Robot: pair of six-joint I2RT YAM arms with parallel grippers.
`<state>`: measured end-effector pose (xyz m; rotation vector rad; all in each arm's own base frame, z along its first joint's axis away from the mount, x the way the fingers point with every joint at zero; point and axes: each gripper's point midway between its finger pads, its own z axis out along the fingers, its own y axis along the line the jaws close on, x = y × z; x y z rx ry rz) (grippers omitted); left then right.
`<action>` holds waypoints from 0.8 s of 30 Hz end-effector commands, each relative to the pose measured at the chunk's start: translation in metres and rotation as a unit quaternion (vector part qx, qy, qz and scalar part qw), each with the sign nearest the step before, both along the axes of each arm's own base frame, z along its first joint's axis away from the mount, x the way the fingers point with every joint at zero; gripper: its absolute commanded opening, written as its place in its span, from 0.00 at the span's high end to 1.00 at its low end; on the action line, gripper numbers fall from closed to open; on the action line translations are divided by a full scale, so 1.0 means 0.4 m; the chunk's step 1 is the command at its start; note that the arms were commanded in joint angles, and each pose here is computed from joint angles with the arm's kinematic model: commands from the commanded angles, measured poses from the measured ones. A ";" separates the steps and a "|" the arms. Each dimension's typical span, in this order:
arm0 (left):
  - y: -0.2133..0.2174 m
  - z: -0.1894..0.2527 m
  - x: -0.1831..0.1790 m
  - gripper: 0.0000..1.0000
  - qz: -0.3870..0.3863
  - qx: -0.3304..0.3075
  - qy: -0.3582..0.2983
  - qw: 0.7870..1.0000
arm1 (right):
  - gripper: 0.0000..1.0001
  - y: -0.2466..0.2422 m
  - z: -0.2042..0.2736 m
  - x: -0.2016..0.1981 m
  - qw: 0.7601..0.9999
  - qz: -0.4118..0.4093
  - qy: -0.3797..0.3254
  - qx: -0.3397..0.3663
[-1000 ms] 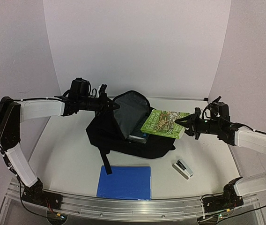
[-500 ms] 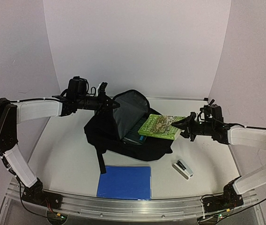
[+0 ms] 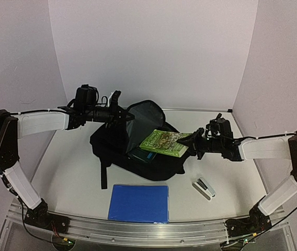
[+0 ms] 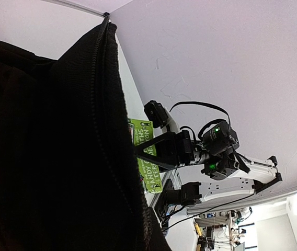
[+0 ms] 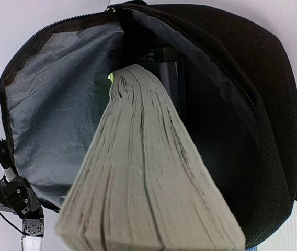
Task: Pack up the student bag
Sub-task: Place the book in the student bag.
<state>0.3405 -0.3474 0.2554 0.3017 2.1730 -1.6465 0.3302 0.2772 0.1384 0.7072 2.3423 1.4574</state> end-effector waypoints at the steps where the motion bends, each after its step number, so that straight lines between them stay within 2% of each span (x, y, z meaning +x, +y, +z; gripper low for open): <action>1: -0.007 0.135 -0.036 1.00 -0.020 -0.047 -0.089 0.995 | 1.00 0.014 -0.022 0.029 0.998 -0.055 0.021 -0.001; 12: 0.013 0.232 -0.049 1.00 0.003 -0.083 -0.152 0.985 | 1.00 0.015 -0.046 0.012 0.994 -0.090 0.049 0.029; 18: -0.011 0.227 -0.069 1.00 -0.030 -0.089 -0.148 0.984 | 1.00 0.027 -0.032 0.020 0.994 -0.090 0.038 0.040; 24: -0.057 0.211 -0.106 1.00 -0.071 -0.083 -0.143 0.984 | 1.00 0.100 0.024 0.055 0.994 -0.066 -0.001 0.082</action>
